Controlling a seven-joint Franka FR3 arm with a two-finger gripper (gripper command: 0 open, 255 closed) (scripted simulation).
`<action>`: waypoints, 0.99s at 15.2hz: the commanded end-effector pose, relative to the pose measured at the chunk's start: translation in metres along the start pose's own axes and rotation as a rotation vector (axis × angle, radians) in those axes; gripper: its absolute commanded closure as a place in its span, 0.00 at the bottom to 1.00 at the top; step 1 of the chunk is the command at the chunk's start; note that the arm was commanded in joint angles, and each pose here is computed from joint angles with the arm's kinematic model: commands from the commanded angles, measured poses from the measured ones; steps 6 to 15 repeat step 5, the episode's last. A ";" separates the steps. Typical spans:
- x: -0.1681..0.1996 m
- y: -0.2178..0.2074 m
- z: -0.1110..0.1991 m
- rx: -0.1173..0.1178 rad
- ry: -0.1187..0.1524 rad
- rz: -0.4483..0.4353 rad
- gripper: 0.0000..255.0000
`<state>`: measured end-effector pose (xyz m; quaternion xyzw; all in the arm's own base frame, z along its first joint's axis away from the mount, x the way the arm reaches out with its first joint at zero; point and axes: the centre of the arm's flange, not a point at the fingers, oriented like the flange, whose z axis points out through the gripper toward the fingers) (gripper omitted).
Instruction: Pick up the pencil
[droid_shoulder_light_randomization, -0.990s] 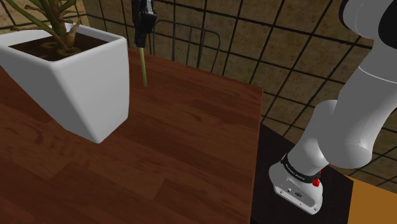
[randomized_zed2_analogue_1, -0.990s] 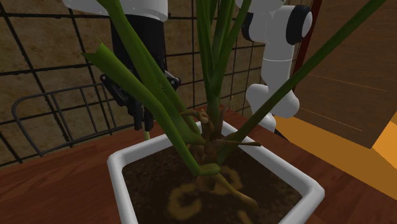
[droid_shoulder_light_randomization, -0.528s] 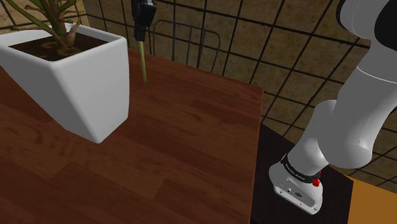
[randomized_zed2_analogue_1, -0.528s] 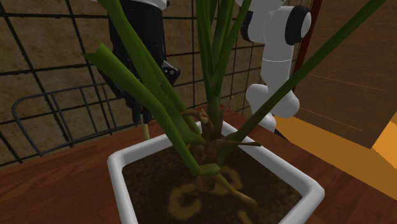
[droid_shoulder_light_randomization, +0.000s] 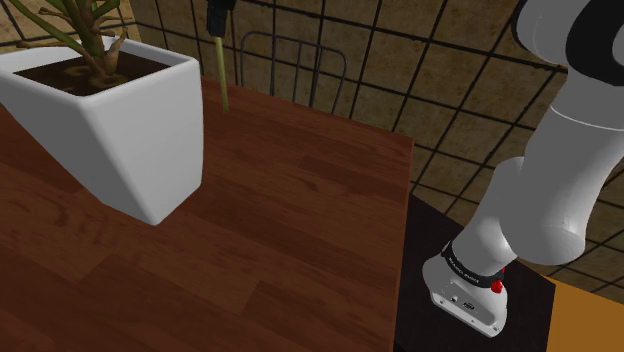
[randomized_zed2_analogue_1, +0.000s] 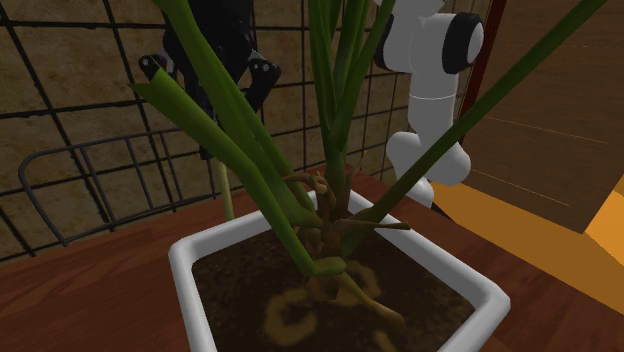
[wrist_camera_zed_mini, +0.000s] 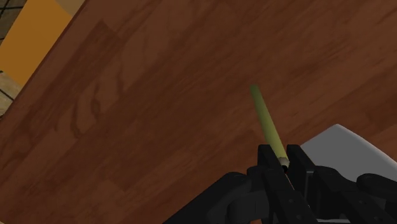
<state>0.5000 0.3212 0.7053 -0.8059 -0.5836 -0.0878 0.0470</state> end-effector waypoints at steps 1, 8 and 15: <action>0.003 0.000 -0.011 0.000 0.000 0.000 1.00; 0.005 0.000 -0.022 0.000 0.000 0.000 1.00; 0.005 0.000 -0.022 0.000 0.000 0.000 1.00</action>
